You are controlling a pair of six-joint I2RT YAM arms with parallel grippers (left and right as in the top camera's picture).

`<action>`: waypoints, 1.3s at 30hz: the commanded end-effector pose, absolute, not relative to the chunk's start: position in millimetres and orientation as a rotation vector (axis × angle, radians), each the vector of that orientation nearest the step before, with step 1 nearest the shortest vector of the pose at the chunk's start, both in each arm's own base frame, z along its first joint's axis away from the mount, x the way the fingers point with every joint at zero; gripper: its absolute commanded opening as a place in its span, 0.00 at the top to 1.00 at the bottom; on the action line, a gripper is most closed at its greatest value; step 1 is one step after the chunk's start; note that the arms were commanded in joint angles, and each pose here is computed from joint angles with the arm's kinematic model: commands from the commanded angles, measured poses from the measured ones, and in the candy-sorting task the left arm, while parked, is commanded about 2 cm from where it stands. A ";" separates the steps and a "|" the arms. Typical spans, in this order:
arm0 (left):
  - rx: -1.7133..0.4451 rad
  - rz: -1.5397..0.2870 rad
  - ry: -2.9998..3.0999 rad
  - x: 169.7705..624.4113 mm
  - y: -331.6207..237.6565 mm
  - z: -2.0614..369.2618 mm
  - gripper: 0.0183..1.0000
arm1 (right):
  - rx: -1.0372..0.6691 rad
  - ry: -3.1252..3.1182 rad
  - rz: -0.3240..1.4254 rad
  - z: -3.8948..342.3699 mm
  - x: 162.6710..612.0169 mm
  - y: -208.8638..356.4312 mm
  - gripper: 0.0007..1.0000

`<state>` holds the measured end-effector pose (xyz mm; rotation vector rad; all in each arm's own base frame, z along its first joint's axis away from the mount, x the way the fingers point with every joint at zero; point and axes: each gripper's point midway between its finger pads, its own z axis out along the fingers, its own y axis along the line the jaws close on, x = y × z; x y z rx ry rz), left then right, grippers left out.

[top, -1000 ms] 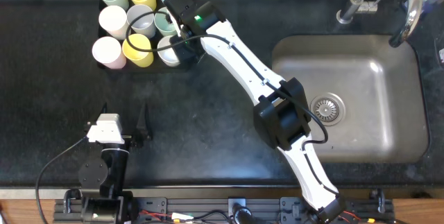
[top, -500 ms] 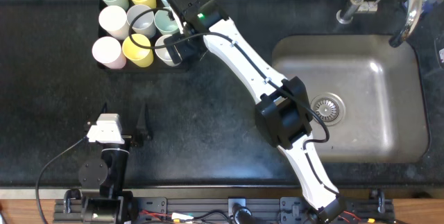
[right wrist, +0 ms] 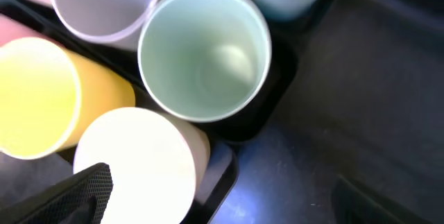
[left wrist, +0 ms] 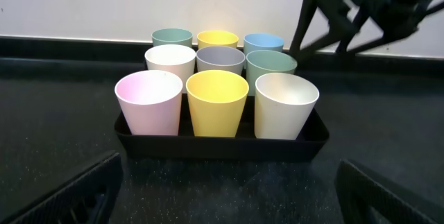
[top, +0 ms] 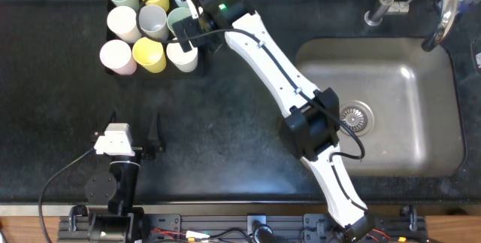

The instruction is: Store Cups

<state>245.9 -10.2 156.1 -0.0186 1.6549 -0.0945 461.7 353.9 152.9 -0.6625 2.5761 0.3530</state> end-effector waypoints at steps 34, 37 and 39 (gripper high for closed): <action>0.012 -0.101 1.647 245.4 -14.7 157.1 0.00 | 0.060 1.953 0.145 216.8 172.9 15.8 0.00; 0.012 -0.101 1.647 245.4 -14.7 157.1 0.00 | 0.061 1.928 0.151 202.6 168.4 14.8 0.00; 0.011 -0.101 1.647 245.4 -14.7 157.1 0.00 | 0.060 1.947 0.147 196.0 174.5 16.2 0.00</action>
